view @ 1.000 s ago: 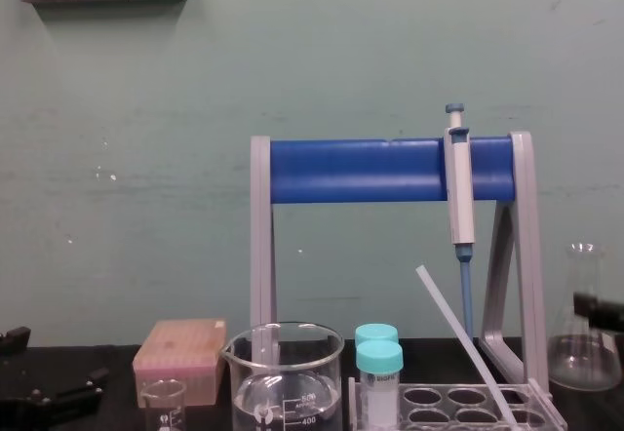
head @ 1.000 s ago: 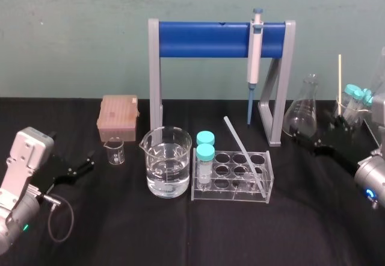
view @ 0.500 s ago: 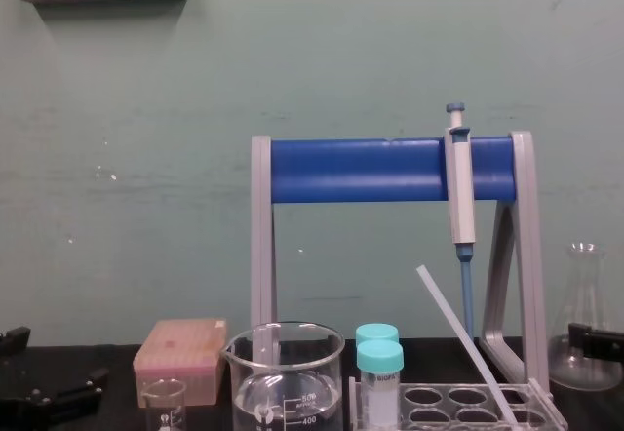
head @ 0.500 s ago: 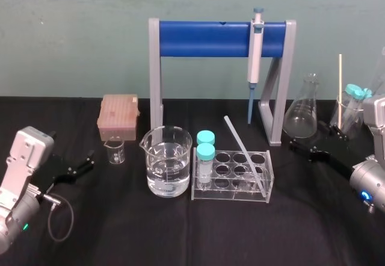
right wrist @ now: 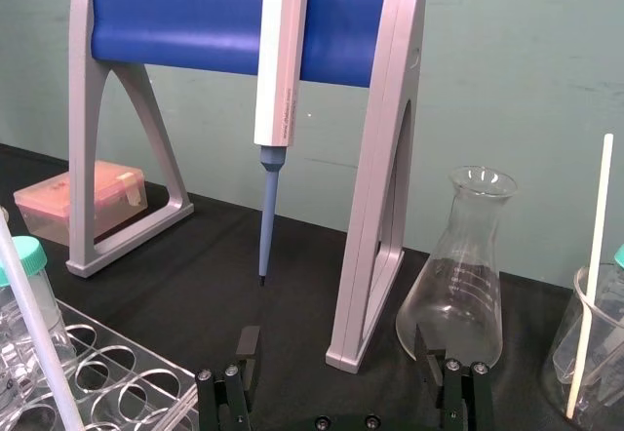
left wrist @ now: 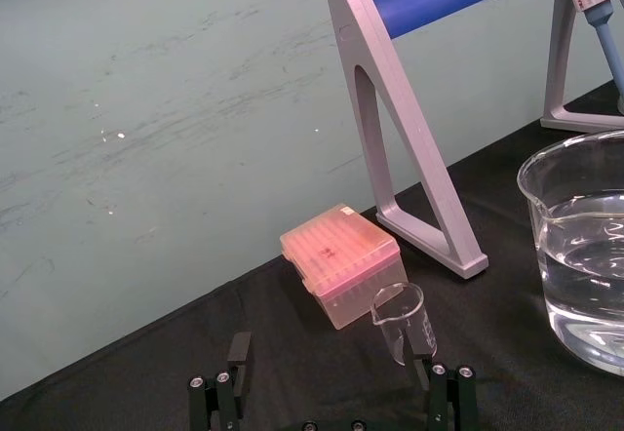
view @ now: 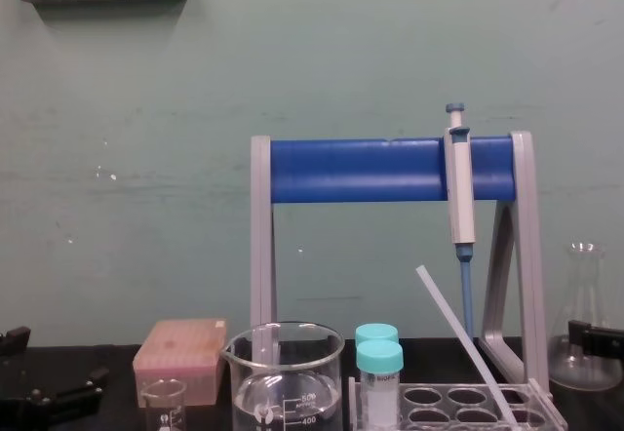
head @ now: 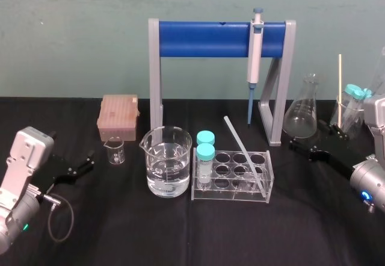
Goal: Pick up the stirring rod with one hand, then place it down.
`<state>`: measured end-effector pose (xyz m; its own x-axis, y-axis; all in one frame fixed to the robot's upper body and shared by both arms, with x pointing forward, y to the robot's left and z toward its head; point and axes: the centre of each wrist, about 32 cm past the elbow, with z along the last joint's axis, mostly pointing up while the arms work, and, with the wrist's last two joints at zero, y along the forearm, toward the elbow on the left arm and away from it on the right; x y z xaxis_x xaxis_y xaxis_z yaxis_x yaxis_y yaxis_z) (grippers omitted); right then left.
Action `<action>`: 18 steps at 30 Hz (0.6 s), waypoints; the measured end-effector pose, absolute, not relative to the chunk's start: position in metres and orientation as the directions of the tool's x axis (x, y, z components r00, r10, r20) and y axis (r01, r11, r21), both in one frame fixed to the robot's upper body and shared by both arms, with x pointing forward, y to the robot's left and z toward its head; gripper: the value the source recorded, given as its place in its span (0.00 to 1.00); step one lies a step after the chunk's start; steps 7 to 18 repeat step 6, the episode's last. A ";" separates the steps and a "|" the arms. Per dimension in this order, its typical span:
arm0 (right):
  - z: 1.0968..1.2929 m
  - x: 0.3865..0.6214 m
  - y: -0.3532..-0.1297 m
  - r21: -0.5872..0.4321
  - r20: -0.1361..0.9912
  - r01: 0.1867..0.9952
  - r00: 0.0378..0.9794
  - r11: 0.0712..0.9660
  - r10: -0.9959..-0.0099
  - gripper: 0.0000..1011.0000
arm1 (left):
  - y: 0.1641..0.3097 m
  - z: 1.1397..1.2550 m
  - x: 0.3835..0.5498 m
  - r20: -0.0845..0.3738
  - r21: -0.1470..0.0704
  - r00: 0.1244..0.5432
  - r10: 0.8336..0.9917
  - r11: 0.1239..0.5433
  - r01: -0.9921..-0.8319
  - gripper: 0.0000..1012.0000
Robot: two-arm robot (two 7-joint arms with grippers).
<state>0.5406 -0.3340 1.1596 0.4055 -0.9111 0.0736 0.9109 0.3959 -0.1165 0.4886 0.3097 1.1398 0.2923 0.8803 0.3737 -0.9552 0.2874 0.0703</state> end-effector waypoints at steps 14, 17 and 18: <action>1.160 0.540 -0.334 -0.115 0.075 0.911 0.406 0.397 -0.911 0.99 | 0.310 1.140 0.489 0.374 0.070 0.292 0.880 0.287 -0.955 0.99; 1.160 0.540 -0.334 -0.115 0.075 0.911 0.406 0.397 -0.911 0.99 | 0.310 1.140 0.489 0.374 0.070 0.292 0.880 0.287 -0.955 0.99; 1.160 0.540 -0.334 -0.115 0.075 0.911 0.406 0.397 -0.911 0.99 | 0.310 1.140 0.489 0.374 0.070 0.292 0.880 0.287 -0.955 0.99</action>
